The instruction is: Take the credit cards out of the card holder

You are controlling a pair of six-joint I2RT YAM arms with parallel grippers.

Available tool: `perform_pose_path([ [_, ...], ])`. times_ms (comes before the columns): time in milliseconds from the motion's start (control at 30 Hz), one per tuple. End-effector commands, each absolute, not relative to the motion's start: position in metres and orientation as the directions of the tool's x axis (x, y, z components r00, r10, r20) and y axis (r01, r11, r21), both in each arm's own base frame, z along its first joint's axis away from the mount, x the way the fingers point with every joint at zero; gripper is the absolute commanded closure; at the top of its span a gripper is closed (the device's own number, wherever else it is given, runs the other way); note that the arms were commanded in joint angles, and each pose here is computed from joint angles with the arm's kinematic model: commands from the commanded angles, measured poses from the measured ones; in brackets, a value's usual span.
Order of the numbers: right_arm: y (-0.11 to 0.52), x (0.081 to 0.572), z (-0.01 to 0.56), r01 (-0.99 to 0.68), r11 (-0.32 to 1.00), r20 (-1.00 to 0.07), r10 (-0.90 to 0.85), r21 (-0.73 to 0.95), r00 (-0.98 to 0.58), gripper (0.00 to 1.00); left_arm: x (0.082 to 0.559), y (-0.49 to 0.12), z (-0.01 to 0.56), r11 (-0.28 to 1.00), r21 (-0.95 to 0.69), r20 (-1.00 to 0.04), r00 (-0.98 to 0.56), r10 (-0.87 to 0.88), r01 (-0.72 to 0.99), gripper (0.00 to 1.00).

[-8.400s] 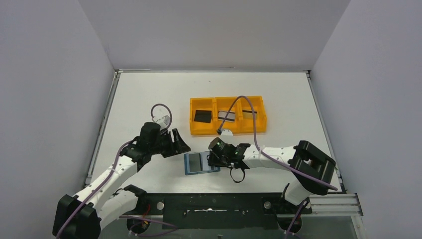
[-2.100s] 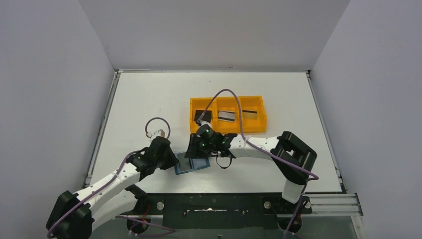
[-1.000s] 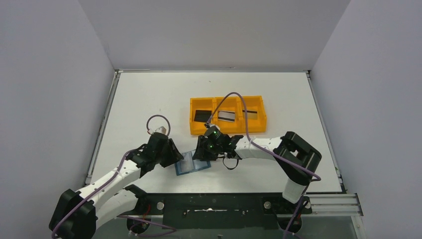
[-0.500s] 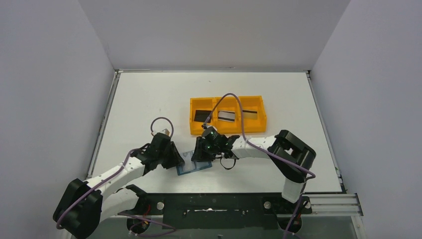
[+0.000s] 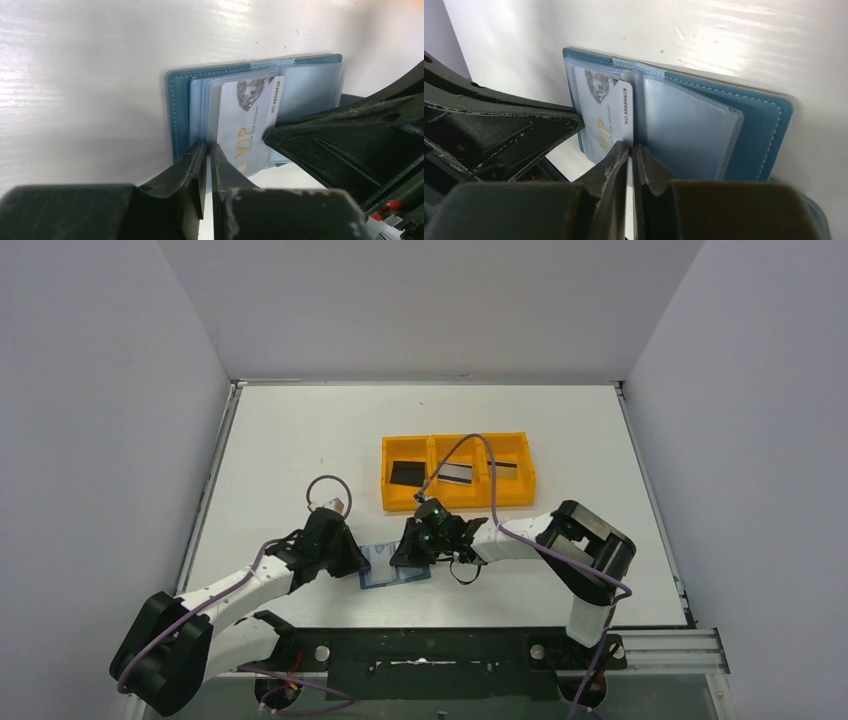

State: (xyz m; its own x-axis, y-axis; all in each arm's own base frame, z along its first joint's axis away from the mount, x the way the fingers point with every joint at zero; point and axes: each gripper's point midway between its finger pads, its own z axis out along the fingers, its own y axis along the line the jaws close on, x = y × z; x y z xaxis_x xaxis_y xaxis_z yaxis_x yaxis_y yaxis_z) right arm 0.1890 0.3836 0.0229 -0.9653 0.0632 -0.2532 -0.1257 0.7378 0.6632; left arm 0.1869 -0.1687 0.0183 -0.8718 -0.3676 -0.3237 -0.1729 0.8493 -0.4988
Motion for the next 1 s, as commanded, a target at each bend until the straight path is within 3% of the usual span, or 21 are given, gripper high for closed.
perform_pose_path([
  [0,0.384,0.192,0.045,-0.111,0.672,-0.263,0.129,0.732,-0.956,0.98,0.181,-0.17,0.006,0.862,-0.485,-0.309,-0.894,-0.324,-0.145,0.95],
  [167,0.365,0.19,0.047,-0.061,0.646,-0.246,0.199,0.761,-0.949,1.0,0.188,-0.172,0.007,0.874,-0.469,-0.321,-0.898,-0.301,-0.126,1.0],
  [533,0.325,0.183,0.039,0.016,0.688,-0.236,0.27,0.725,-0.933,0.99,0.194,-0.177,0.011,0.882,-0.461,-0.332,-0.904,-0.268,-0.093,1.0],
  [800,0.33,0.194,0.03,0.054,0.681,-0.214,0.303,0.731,-0.929,0.83,0.192,-0.186,0.015,0.857,-0.512,-0.332,-0.907,-0.258,-0.056,1.0],
  [900,0.33,0.198,0.026,0.068,0.687,-0.218,0.321,0.724,-0.922,0.71,0.19,-0.189,0.013,0.854,-0.517,-0.318,-0.915,-0.249,-0.053,1.0],
  [967,0.327,0.2,0.023,0.073,0.704,-0.227,0.323,0.706,-0.919,0.7,0.19,-0.189,0.012,0.858,-0.511,-0.316,-0.917,-0.243,-0.052,1.0],
])
